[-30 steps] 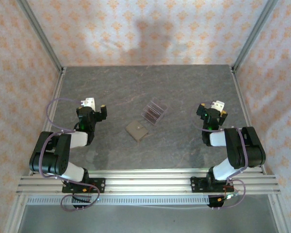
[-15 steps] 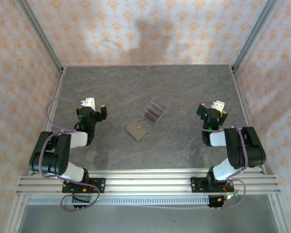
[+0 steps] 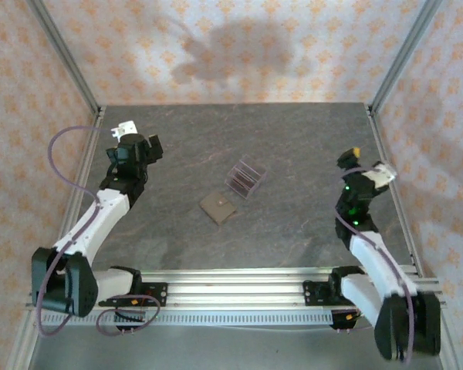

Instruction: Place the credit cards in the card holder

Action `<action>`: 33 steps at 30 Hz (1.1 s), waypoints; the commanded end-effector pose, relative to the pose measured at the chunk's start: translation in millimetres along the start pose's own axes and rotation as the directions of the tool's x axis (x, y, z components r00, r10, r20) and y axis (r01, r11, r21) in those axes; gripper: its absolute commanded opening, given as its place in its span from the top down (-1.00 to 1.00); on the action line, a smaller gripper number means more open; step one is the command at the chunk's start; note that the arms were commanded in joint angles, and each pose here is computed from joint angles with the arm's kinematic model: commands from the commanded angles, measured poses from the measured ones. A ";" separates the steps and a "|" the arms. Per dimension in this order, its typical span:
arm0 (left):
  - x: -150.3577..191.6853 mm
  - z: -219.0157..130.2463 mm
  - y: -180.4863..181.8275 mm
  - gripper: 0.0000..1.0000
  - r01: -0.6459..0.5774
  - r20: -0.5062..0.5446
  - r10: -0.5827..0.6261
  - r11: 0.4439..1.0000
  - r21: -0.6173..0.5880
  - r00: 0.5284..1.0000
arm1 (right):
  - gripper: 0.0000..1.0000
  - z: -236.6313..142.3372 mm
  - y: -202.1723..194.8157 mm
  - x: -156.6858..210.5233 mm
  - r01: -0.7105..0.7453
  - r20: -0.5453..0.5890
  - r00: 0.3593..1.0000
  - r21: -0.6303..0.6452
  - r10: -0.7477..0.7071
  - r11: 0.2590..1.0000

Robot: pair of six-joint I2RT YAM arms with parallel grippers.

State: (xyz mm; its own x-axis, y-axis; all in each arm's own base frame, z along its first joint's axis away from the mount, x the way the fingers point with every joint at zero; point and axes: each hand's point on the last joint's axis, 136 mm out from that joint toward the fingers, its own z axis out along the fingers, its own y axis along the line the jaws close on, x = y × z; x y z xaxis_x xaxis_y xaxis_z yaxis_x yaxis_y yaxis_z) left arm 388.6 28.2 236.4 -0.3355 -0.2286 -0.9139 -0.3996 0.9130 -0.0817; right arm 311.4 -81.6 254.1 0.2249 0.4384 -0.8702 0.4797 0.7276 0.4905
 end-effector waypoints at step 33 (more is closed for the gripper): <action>239.3 -64.9 -115.5 0.19 0.526 -0.821 -0.169 0.832 0.178 0.546 | 0.44 -224.3 215.5 323.9 0.057 -0.627 0.217 -0.757 -0.748 0.651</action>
State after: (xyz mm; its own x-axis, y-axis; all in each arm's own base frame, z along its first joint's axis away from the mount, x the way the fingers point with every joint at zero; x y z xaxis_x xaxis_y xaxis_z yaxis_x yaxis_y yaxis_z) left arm 297.2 -150.6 51.9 -0.8172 -0.5542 -0.1583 -0.3672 0.7123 -0.5981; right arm 291.1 321.0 84.7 -0.8423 -0.1333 -0.5223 -0.3125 0.9102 0.2717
